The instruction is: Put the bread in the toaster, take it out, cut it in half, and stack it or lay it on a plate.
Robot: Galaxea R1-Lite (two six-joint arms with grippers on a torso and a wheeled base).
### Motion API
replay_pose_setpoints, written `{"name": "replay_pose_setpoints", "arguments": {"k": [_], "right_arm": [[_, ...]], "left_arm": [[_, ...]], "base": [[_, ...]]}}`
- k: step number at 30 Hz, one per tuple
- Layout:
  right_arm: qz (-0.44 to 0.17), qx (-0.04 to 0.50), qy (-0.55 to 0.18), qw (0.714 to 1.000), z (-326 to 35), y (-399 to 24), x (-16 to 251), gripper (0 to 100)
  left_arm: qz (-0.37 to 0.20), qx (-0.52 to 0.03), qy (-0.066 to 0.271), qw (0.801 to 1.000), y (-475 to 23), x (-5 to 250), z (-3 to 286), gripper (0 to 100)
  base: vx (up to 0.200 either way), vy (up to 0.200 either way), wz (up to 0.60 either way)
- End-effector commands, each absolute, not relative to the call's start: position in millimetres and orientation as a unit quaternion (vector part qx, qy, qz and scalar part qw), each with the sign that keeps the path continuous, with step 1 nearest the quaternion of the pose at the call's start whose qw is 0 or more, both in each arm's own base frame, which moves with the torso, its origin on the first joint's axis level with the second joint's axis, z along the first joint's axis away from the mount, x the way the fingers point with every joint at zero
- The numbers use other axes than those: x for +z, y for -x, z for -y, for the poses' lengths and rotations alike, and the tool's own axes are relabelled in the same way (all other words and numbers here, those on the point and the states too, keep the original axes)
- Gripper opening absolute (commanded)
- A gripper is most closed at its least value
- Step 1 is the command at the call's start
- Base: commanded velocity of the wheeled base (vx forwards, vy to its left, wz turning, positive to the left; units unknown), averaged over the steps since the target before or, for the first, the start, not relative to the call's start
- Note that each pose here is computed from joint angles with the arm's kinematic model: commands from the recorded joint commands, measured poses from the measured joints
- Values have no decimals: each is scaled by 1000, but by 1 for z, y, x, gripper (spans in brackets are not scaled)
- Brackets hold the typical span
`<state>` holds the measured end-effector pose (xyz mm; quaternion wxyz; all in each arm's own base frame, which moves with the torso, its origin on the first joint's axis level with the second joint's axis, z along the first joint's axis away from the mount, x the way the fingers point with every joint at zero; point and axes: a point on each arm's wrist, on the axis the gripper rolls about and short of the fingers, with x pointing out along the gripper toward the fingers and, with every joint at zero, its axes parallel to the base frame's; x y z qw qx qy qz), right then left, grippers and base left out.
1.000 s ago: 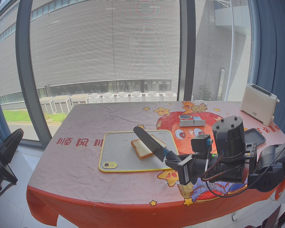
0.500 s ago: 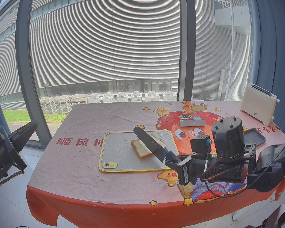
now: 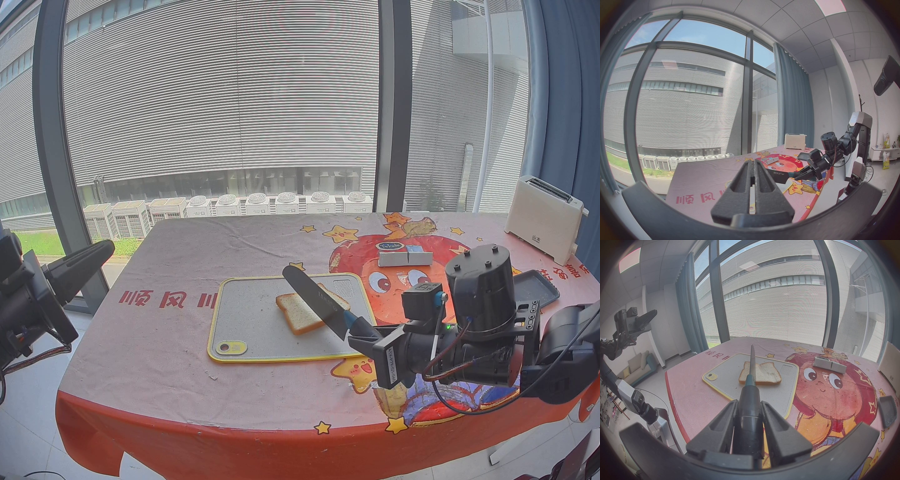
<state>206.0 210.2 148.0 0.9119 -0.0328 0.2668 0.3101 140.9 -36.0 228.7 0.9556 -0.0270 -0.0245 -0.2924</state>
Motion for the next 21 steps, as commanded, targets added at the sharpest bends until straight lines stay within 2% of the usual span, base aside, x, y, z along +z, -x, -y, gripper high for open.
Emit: {"name": "replay_pose_setpoints", "arguments": {"k": [1, 5, 13, 21], "right_arm": [[-267, 310, 33, 912, -211, -206, 148, 0], [-269, 310, 34, 911, -211, -206, 147, 0], [-267, 310, 33, 912, -210, -206, 148, 0], [-266, 311, 32, 912, -210, -206, 148, 0]], "left_arm": [[3, -320, 29, 947, -151, 224, 47, 0], [-2, -336, 29, 941, -151, 223, 54, 0], [-18, -330, 24, 943, -163, 219, 58, 0], [-35, -331, 4, 943, -180, 212, 64, 0]], "base": [[0, 0, 0], [0, 0, 0], [0, 0, 0], [0, 0, 0]]}}
